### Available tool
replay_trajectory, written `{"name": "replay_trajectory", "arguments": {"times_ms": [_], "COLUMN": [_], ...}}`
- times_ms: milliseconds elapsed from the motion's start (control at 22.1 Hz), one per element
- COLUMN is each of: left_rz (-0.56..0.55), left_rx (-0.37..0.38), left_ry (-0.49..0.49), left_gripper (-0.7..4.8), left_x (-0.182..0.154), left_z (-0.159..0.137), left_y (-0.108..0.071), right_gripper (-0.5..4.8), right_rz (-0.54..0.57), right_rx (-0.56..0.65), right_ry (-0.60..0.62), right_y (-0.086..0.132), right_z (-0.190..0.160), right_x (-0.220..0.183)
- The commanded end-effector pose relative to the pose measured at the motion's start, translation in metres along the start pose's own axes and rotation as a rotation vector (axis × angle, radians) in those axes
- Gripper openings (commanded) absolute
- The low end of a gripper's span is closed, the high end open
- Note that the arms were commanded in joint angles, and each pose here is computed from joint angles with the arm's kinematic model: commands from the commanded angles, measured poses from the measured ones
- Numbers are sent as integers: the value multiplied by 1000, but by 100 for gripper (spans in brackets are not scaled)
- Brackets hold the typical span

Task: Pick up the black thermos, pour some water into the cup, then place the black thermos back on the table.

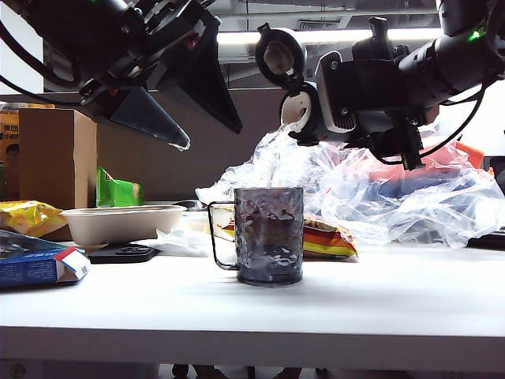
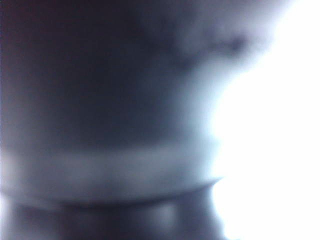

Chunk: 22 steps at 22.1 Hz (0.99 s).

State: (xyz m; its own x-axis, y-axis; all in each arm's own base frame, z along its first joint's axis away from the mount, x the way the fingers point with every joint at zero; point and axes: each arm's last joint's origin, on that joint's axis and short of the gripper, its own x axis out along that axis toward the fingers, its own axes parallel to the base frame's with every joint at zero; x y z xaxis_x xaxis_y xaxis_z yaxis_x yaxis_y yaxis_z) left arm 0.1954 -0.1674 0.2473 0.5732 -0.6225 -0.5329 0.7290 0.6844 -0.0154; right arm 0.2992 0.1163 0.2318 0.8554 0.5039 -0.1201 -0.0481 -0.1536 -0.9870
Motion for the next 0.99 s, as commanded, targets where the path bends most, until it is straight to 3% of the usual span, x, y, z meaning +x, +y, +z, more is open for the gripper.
{"name": "replay_trajectory", "arguments": {"times_ms": [45, 813, 994], "left_rz": [1, 0, 0], "left_rx": [-2, -6, -6], "left_ry": [-8, -1, -1], "left_gripper": [479, 479, 479], "left_x": [0, 0, 0], "left_z": [1, 1, 1], "left_y": [0, 0, 0], "right_gripper": [210, 210, 210], "right_rz": [-115, -122, -121], "right_rx": [-23, -26, 146], "right_ry": [19, 37, 25], "right_y": [-19, -23, -22], "right_z": [-4, -5, -5], "right_x": [5, 6, 6]}}
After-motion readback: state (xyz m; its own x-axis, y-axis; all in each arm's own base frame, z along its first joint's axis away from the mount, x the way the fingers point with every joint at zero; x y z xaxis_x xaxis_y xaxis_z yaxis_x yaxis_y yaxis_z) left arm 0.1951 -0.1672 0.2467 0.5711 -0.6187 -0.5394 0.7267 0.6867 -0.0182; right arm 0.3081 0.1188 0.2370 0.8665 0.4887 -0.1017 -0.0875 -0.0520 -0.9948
